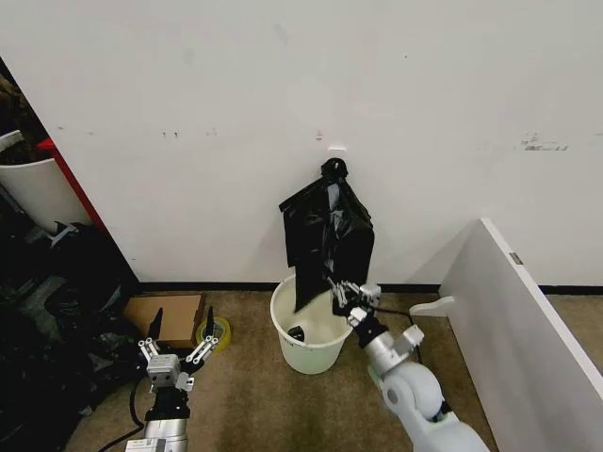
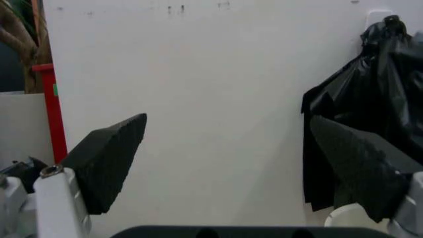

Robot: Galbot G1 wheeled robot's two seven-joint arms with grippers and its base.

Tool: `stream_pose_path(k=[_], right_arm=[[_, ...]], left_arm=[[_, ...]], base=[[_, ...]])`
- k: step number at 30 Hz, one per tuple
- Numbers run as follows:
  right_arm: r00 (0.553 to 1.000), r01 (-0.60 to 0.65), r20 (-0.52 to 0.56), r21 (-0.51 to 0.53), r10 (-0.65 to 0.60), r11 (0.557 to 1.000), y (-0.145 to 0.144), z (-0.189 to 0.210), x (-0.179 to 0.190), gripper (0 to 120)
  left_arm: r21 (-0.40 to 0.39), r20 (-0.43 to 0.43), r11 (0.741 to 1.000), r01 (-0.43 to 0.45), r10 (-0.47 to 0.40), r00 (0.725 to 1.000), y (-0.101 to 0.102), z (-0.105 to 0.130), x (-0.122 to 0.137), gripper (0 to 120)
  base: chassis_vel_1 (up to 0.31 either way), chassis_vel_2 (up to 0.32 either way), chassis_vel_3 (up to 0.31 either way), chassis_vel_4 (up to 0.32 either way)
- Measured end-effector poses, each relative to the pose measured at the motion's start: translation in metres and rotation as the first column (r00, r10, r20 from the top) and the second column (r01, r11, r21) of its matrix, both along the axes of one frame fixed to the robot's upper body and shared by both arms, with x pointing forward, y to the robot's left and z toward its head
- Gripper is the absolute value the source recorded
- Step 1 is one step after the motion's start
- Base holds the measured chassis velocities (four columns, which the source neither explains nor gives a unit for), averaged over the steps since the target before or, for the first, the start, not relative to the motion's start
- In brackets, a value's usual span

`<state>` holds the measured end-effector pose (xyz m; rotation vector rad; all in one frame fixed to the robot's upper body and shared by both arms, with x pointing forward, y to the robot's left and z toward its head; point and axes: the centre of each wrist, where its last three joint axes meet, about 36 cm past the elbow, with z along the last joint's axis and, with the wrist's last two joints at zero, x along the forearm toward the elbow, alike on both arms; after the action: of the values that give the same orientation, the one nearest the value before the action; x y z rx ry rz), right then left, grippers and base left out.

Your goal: Place the garbage bag over the trash bin.

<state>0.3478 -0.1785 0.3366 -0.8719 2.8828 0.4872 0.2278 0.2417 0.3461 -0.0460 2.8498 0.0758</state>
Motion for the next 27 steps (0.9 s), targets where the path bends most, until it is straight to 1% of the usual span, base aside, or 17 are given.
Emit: stream_pose_path(k=[12,27], right_arm=[[0.999,-0.018,0.027,-0.069,0.02,0.997,-0.003,-0.031,-0.035,0],[0.987,-0.052,0.141,-0.138,0.072,0.989,-0.002,-0.051,-0.068,0]], left_arm=[[0.004,0.004,1.0,0.004,-0.004,1.0,0.002,-0.001,0.001,98],[-0.001,0.0,1.0,0.011,-0.011,1.0,0.0,-0.005,0.002,98]], base=[[0.0,0.0,0.0,0.0],[0.0,0.0,0.0,0.0]])
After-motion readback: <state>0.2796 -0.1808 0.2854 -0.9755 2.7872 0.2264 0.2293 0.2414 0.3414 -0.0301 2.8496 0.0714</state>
